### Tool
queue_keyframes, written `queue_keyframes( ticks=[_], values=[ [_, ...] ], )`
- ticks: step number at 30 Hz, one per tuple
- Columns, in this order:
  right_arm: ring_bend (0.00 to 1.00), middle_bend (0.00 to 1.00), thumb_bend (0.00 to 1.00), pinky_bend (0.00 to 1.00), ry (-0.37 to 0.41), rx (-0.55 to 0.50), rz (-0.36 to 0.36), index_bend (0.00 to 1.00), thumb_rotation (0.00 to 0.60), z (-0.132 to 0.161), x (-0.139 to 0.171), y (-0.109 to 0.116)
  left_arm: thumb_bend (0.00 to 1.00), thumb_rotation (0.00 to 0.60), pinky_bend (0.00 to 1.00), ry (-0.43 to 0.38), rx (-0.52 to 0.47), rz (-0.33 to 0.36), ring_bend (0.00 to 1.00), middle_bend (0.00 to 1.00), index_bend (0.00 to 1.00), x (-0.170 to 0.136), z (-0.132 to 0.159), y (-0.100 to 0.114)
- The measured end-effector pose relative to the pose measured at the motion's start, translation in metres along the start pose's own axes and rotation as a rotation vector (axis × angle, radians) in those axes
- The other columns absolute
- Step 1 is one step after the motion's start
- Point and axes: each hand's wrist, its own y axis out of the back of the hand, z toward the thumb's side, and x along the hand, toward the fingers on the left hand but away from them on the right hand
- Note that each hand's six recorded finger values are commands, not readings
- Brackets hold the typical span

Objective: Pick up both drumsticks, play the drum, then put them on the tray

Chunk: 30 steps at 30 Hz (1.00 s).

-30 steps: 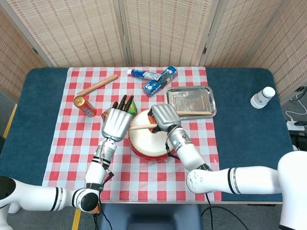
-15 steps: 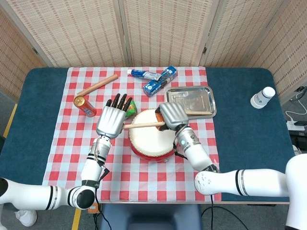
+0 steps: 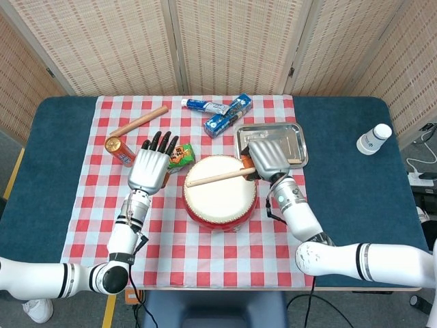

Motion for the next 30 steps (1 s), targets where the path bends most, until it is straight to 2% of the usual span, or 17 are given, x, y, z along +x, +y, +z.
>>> queue_keyframes(
  ticks=[5, 15, 19, 30],
  values=[
    [0.76, 0.86, 0.29, 0.71, -0.062, -0.019, -0.042, 1.0, 0.6, -0.031, -0.004, 0.016, 0.31, 0.6, 0.21, 0.024, -0.028, -0.018, 0.0, 0.0, 0.0, 0.0, -0.016, -0.005],
    [0.76, 0.86, 0.29, 0.71, -0.178, 0.008, -0.077, 1.0, 0.6, -0.089, -0.037, 0.027, 0.31, 0.6, 0.21, 0.052, -0.09, -0.01, 0.0, 0.0, 0.0, -0.007, -0.042, -0.011],
    [0.76, 0.86, 0.29, 0.71, -0.222, 0.031, -0.075, 0.99, 0.6, -0.109, -0.055, 0.021, 0.32, 0.6, 0.21, 0.066, -0.121, -0.003, 0.0, 0.0, 0.0, -0.011, -0.053, -0.012],
    [0.71, 0.86, 0.29, 0.67, -0.347, 0.132, -0.016, 0.91, 0.6, -0.152, -0.105, -0.016, 0.31, 0.6, 0.21, 0.091, -0.154, -0.023, 0.0, 0.0, 0.0, -0.02, -0.081, -0.022]
  ],
)
